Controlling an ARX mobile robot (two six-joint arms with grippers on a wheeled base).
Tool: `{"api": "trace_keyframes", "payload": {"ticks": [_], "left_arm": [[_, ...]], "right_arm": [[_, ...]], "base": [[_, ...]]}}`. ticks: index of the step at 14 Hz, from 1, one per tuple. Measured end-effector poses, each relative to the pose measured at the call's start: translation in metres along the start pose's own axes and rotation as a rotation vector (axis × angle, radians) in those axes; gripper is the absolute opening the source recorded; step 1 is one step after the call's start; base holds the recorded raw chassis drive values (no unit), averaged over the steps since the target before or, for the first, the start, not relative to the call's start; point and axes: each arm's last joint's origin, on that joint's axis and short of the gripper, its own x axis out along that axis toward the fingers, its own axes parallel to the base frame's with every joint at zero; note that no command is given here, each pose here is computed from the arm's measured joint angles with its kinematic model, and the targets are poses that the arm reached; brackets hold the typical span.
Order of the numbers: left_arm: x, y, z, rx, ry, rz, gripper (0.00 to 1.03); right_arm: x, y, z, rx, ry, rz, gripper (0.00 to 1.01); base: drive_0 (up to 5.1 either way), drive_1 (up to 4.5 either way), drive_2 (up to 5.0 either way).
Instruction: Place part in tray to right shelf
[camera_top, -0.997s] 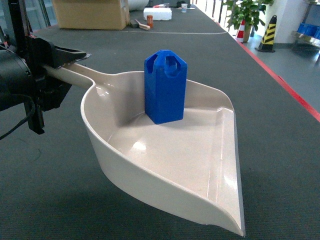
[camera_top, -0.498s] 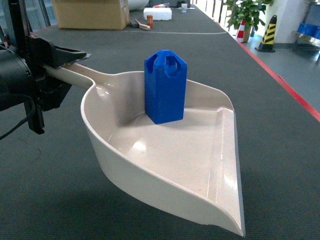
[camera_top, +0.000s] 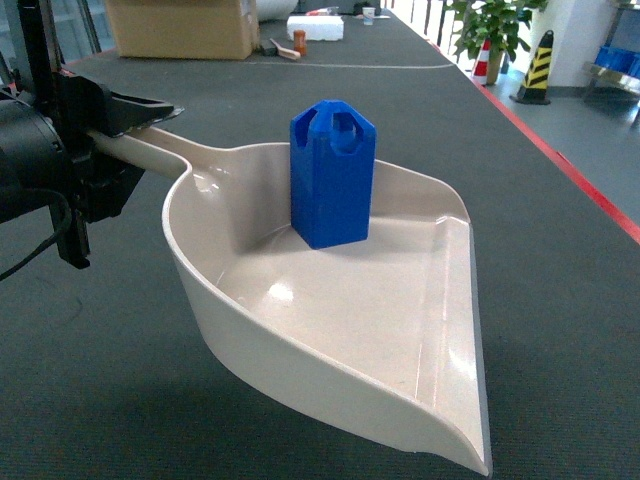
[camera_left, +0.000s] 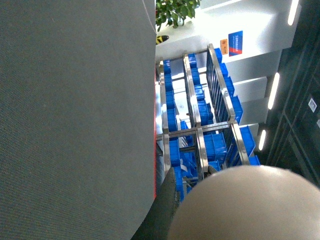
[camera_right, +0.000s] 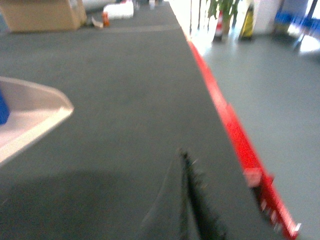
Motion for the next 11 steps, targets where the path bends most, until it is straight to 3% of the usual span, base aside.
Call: {"api": "trace_keyframes", "payload": {"ticks": [1,2,7,11], "left_arm": [[0.0000,0.0000,0.0000,0.000,0.001,0.000,0.12],[-0.0001,0.0001,0.0004,0.000,-0.003,0.001,0.12],[-0.0001,0.0001,0.0004,0.000,-0.001,0.000,0.12],[-0.0001,0.0000,0.0003,0.000,0.000,0.000,0.12]], "right_arm": [[-0.0069,0.0001,-0.0041,0.000,0.026,0.003,0.02],[-0.0089,0.0000,0.0016,0.000,-0.030,0.003,0.02],[-0.0086,0.0001,-0.0015,0.000,-0.007,0.003,0.03],[-0.0086,0.0001,-0.0016,0.000,-0.006,0.003,0.52]], "base": [[0.0,0.00,0.0],[0.0,0.00,0.0],[0.0,0.00,0.0],[0.0,0.00,0.0]]}}
